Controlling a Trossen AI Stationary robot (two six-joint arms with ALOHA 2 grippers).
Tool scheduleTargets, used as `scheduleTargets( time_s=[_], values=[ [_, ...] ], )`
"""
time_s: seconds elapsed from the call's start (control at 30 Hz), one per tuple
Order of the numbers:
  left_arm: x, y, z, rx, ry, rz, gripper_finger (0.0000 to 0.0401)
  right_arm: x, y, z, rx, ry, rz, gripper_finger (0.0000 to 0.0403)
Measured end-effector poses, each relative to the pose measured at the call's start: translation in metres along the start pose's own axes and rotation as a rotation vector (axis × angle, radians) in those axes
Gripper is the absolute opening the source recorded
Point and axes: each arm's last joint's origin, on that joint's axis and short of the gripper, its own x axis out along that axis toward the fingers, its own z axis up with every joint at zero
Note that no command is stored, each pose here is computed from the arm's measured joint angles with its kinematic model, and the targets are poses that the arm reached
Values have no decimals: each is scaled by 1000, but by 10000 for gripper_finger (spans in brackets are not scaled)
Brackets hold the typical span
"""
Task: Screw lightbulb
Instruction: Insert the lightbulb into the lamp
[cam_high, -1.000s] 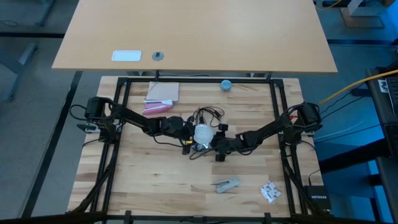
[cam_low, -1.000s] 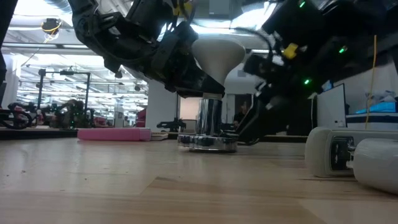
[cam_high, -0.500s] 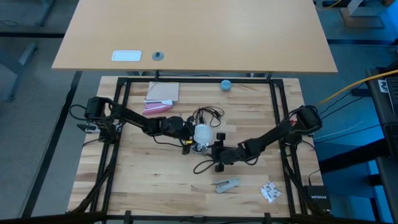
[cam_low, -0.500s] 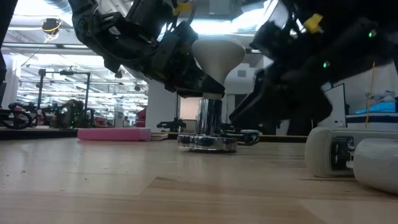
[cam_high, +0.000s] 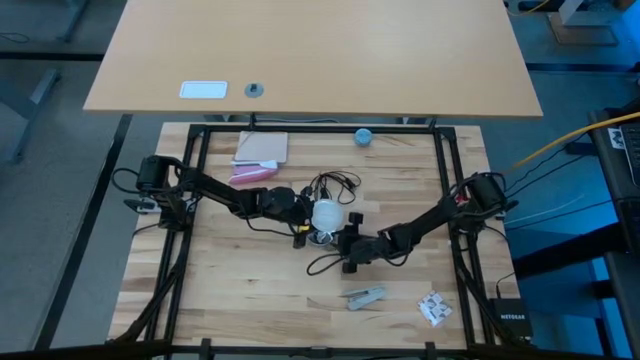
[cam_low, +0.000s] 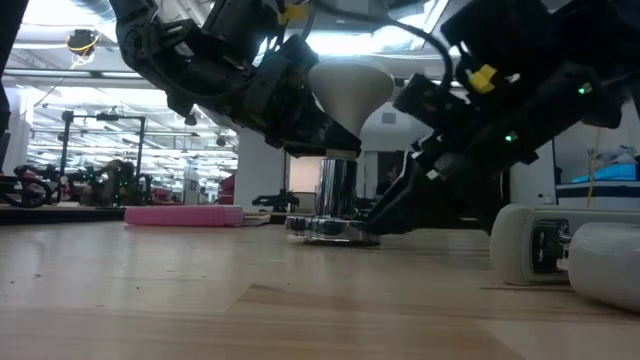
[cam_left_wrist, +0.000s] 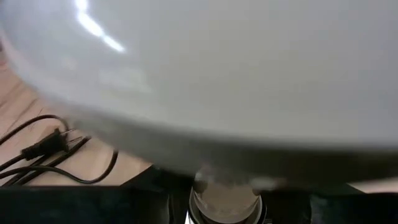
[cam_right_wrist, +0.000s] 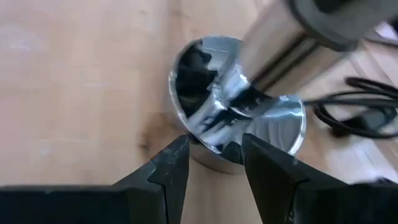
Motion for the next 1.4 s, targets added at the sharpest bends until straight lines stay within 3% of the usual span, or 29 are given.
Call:
scheduleTargets(
  time_s=[0.33,0.63,0.93,1.2,1.4],
  values=[
    [0,-2,0,11,0,14,150,8,-18,-3,79,52,-84,154],
    [1,-6,-1,-3,5,-33,150,15,-37,-5,110,65,-245,154],
    [1,-5,-1,1,5,-20,150,10,-35,-2,62,69,-189,154],
    [1,-5,-1,7,5,-18,150,-32,-29,25,61,-2,-141,154],
    [1,-4,-1,6,4,-16,150,-46,-8,31,88,-77,-35,154]
  ],
)
